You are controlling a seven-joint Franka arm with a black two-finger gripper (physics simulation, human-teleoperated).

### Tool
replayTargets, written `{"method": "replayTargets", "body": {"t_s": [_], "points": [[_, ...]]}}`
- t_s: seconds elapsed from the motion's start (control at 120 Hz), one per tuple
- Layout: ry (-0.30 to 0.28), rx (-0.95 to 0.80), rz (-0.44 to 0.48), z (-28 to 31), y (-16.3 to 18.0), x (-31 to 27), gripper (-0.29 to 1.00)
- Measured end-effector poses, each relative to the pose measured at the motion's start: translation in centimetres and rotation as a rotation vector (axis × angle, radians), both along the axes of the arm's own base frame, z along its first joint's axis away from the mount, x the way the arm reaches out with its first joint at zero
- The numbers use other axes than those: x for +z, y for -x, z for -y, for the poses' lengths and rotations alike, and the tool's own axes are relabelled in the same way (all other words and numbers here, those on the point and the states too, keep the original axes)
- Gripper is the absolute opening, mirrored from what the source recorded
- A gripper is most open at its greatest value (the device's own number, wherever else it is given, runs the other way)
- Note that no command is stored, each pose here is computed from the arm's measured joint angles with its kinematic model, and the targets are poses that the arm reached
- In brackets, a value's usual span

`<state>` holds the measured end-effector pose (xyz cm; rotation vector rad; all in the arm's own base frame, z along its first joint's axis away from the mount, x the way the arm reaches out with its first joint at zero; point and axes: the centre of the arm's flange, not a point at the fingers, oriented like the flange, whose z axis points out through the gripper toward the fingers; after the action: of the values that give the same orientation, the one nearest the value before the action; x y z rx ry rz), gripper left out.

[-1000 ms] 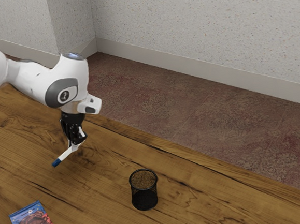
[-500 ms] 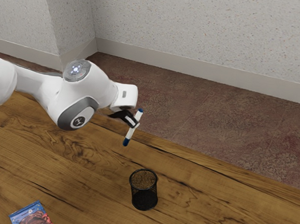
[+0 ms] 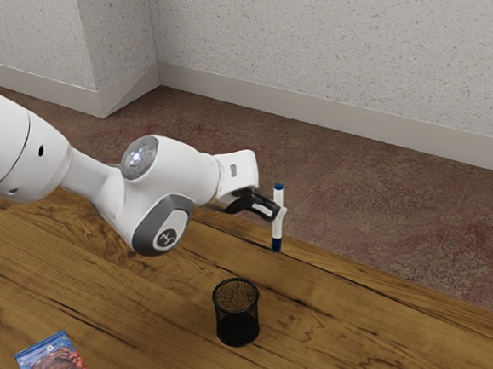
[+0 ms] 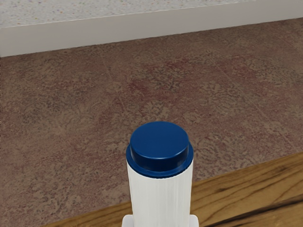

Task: Put the marker into the pen holder.

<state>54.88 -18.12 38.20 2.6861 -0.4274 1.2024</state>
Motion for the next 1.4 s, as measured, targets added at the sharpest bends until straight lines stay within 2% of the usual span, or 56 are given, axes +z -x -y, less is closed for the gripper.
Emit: {"method": "replayTargets", "body": {"t_s": [0.175, 0.308, 0.5, 0.65, 0.908, 1.308, 1.4], "points": [[0.055, 0.004, -0.022, 2.7, 1.1, -0.6, -0.08], [0.071, 0.032, -0.041, 2.4, 2.5, -0.1, -0.08], [0.072, 0.088, -0.115, 0.8, 6.3, 0.1, -0.08], [0.072, 0.113, -0.168, 0.3, 8.0, -0.5, -0.08], [0.074, 0.131, -0.194, -0.1, 9.1, 0.3, -0.08], [0.057, 0.162, -0.293, -0.7, 11.1, -0.4, -0.06], [0.050, 0.166, -0.328, -0.6, 11.1, -0.8, 0.15]]}}
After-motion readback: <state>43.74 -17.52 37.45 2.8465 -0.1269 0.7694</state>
